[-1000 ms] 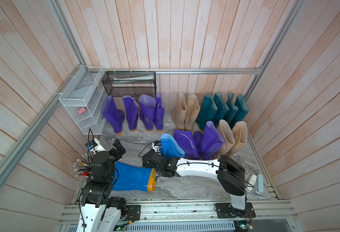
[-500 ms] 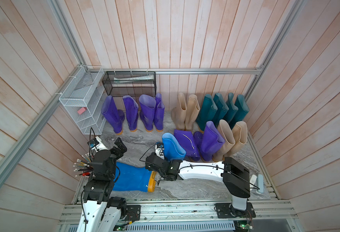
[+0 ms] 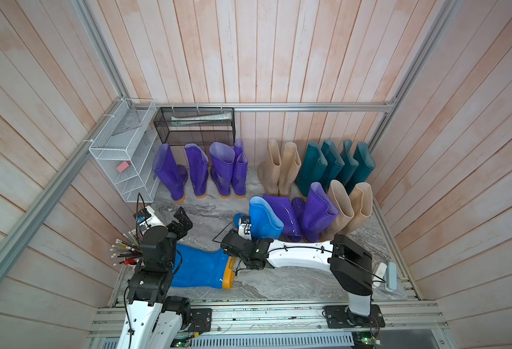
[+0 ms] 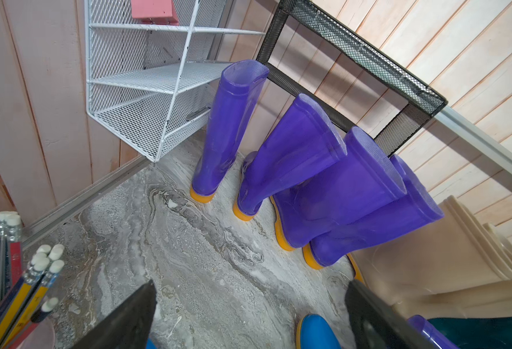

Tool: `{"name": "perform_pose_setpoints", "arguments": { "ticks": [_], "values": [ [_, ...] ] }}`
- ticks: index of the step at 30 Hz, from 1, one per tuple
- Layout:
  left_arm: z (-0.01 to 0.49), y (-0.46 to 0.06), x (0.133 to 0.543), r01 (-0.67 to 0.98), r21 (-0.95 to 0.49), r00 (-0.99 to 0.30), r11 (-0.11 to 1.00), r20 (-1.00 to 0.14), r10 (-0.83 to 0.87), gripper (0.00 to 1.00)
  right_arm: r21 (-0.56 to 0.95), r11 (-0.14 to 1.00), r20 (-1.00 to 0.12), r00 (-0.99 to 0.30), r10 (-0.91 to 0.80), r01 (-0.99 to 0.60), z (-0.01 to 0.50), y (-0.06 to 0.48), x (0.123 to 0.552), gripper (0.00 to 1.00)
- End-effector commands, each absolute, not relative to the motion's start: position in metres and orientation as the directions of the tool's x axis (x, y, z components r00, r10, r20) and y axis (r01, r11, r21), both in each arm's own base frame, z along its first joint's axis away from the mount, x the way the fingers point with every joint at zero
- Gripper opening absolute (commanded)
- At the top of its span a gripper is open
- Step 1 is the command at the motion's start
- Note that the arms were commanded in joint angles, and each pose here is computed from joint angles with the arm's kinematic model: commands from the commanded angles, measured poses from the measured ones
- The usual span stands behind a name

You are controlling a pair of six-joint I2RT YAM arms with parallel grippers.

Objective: Match and arrange rain boots in pairs
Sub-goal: Pick up the rain boot at the center of the board.

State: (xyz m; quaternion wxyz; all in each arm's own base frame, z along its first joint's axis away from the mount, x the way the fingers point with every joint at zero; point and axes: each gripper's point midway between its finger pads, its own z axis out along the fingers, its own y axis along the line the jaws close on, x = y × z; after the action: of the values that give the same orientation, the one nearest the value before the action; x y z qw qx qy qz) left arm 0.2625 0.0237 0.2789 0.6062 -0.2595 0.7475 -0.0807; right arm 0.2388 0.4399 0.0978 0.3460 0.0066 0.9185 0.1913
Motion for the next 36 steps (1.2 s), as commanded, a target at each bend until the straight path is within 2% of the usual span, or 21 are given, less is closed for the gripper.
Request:
{"name": "perform_pose_setpoints", "arguments": {
  "ticks": [1, 11, 15, 22, 24, 27, 32, 36],
  "values": [
    [0.278, 0.022, 0.265, -0.275, -0.446, -0.125, 0.852, -0.862, -0.491, 1.0, 0.345, 0.933, -0.618, -0.773, 0.143, -0.104, 0.088, 0.444, 0.245, 0.83],
    [0.276, 0.022, 0.265, -0.277, -0.439, -0.127, 0.855, -0.865, -0.485, 1.0, 0.39, 0.916, -0.586, -0.792, 0.17, -0.092, 0.078, 0.463, 0.259, 0.83],
    [0.277, 0.022, 0.266, -0.277, -0.44, -0.131, 0.854, -0.864, -0.487, 1.0, 0.404, 0.91, -0.578, -0.798, 0.17, -0.099, 0.073, 0.469, 0.263, 0.77],
    [0.277, 0.023, 0.264, -0.279, -0.431, -0.127, 0.858, -0.869, -0.478, 1.0, 0.437, 0.892, -0.57, -0.803, 0.176, -0.115, 0.069, 0.471, 0.262, 0.44],
    [0.279, 0.023, 0.264, -0.277, -0.429, -0.125, 0.859, -0.871, -0.476, 1.0, 0.445, 0.888, -0.572, -0.8, 0.181, -0.117, 0.072, 0.47, 0.263, 0.3],
    [0.285, 0.023, 0.263, -0.272, -0.426, -0.117, 0.863, -0.875, -0.469, 1.0, 0.468, 0.876, -0.568, -0.799, 0.196, -0.118, 0.076, 0.466, 0.265, 0.18],
    [0.298, 0.021, 0.262, -0.244, -0.419, -0.107, 0.874, -0.885, -0.454, 1.0, 0.497, 0.856, -0.585, -0.784, 0.207, -0.144, 0.091, 0.462, 0.264, 0.12],
    [0.317, 0.015, 0.262, -0.2, -0.397, -0.114, 0.896, -0.899, -0.424, 1.0, 0.565, 0.798, -0.598, -0.771, 0.22, -0.211, 0.12, 0.461, 0.257, 0.08]
  ]
}}
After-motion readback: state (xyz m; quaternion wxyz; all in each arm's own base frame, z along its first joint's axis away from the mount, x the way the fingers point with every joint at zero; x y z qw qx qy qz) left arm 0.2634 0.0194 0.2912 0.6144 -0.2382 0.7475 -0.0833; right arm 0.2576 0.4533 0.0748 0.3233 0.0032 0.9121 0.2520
